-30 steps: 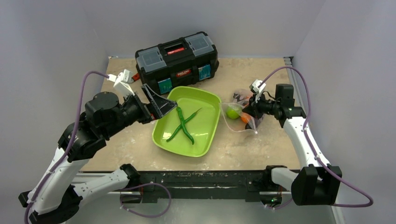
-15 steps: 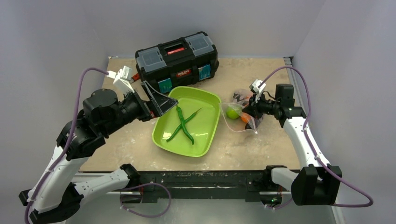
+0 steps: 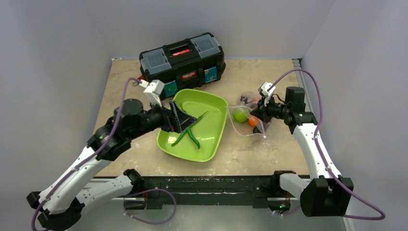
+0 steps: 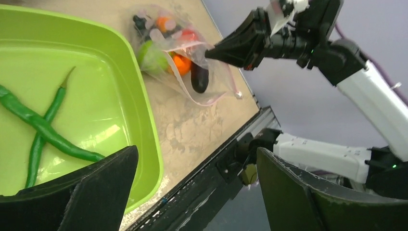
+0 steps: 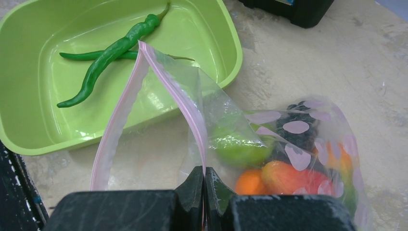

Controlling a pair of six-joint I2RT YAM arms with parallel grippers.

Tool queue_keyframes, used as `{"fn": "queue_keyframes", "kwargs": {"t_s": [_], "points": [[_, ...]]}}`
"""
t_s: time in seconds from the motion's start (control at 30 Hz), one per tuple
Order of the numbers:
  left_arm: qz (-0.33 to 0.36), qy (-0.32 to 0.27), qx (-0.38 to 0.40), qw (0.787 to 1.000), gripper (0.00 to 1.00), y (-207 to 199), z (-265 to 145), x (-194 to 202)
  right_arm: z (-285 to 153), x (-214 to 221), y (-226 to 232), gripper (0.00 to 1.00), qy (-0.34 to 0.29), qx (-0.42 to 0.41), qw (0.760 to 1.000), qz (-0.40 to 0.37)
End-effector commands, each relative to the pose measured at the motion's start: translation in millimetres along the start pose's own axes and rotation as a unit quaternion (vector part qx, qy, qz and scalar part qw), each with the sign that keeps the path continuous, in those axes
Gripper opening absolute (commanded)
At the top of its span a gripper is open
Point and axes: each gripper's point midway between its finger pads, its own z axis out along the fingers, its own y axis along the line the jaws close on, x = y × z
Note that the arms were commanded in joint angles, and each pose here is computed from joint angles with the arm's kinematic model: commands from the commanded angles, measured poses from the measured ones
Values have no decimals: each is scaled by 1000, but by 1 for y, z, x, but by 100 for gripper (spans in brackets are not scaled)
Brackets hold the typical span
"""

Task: Open the zip-top bag and remove the fake food
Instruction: Pick up the fake vegetable from the zipper food storage bag.

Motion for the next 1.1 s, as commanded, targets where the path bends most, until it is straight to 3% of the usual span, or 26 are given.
{"fn": "queue_keyframes", "kwargs": {"t_s": [0.0,0.1,0.23,0.47,0.57,0.8,1.07], "points": [[57,3,131,990,91,-36,25,4,-13,-27,-5,0,-29,25,999,-28],[38,35,165,985,87,-43,53,21,-13,-28,-5,0,-29,27,999,-27],[50,37,172,983,87,-50,86,31,-6,-30,7,0,-31,2,999,-29],[58,48,215,974,74,-76,154,57,-1,-32,14,0,-36,-12,999,-23],[65,70,204,974,70,-77,178,77,0,-32,13,0,-34,-8,999,-23],[51,113,172,977,44,-54,219,113,-2,-35,6,0,-31,12,999,-28],[47,128,148,980,39,-45,256,125,-2,-39,13,0,-35,-6,999,-27]]}}
